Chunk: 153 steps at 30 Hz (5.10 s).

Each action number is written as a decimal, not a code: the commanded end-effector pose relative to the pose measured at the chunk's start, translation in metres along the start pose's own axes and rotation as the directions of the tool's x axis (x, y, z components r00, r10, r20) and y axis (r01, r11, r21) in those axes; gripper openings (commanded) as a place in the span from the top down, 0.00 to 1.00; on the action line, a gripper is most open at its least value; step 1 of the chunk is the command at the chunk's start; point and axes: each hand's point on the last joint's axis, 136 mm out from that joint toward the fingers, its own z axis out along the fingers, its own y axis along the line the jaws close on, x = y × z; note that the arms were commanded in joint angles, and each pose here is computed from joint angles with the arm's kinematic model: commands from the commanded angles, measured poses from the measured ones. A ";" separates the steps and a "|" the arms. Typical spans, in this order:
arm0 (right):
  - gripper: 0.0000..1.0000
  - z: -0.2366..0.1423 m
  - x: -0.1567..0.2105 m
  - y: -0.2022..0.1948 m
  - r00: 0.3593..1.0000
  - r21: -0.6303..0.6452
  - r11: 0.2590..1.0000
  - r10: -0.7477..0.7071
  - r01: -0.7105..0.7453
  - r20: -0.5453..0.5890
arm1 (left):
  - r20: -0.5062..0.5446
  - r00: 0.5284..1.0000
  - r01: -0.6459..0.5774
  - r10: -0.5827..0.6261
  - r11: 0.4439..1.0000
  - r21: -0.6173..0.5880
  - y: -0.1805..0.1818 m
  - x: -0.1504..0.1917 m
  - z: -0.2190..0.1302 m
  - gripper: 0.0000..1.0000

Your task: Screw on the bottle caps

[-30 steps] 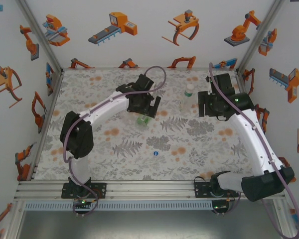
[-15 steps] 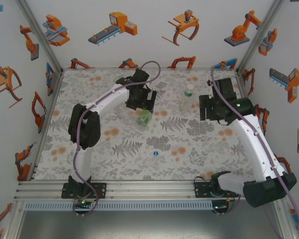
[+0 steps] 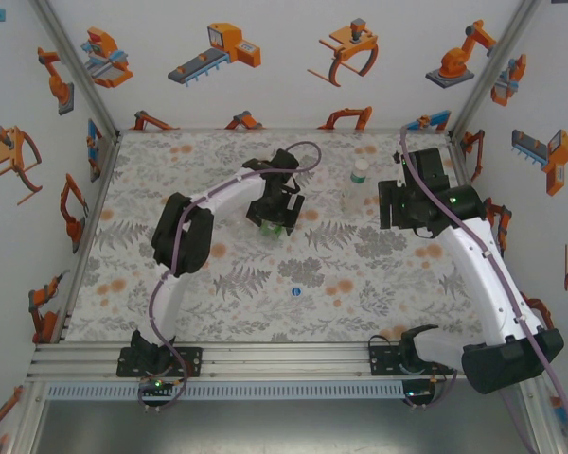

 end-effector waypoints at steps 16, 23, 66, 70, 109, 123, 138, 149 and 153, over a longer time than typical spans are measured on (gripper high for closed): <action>0.39 0.006 0.005 -0.001 1.000 0.002 1.000 0.012 -0.012 -0.018 | -0.036 0.999 -0.007 0.005 0.998 -0.054 0.004 0.006 0.020 0.34; 0.39 0.006 0.004 -0.001 1.000 0.002 1.000 0.014 -0.014 -0.018 | -0.022 0.999 -0.024 0.023 0.998 -0.052 0.003 0.003 0.016 0.45; 0.50 -0.013 0.056 0.116 0.998 -0.365 0.929 -0.064 0.061 0.005 | 0.919 0.362 -0.736 0.157 0.653 0.178 -0.083 0.090 -0.267 1.00; 0.50 0.006 0.084 0.117 0.991 -0.308 0.948 -0.106 0.077 -0.078 | 0.929 0.341 -0.749 0.148 0.640 0.173 -0.082 0.103 -0.268 1.00; 0.52 0.101 0.136 0.157 0.949 -0.140 0.987 -0.123 0.085 -0.290 | 0.955 0.259 -0.740 0.147 0.665 0.098 -0.053 0.176 -0.309 1.00; 0.52 0.134 0.163 0.141 0.928 -0.126 0.992 -0.077 0.033 -0.365 | 0.950 0.284 -0.733 0.131 0.668 0.127 -0.055 0.169 -0.305 1.00; 0.53 0.157 0.173 0.139 0.917 -0.114 0.993 -0.073 0.030 -0.391 | 0.943 0.309 -0.728 0.123 0.668 0.152 -0.058 0.161 -0.300 1.00; 0.56 0.161 0.179 0.137 0.913 -0.114 0.993 -0.077 0.034 -0.400 | 0.940 0.316 -0.731 0.126 0.665 0.157 -0.060 0.158 -0.299 1.00; 0.58 0.160 0.178 0.137 0.914 -0.118 0.992 -0.076 0.031 -0.398 | 0.939 0.320 -0.731 0.126 0.663 0.160 -0.061 0.157 -0.299 1.00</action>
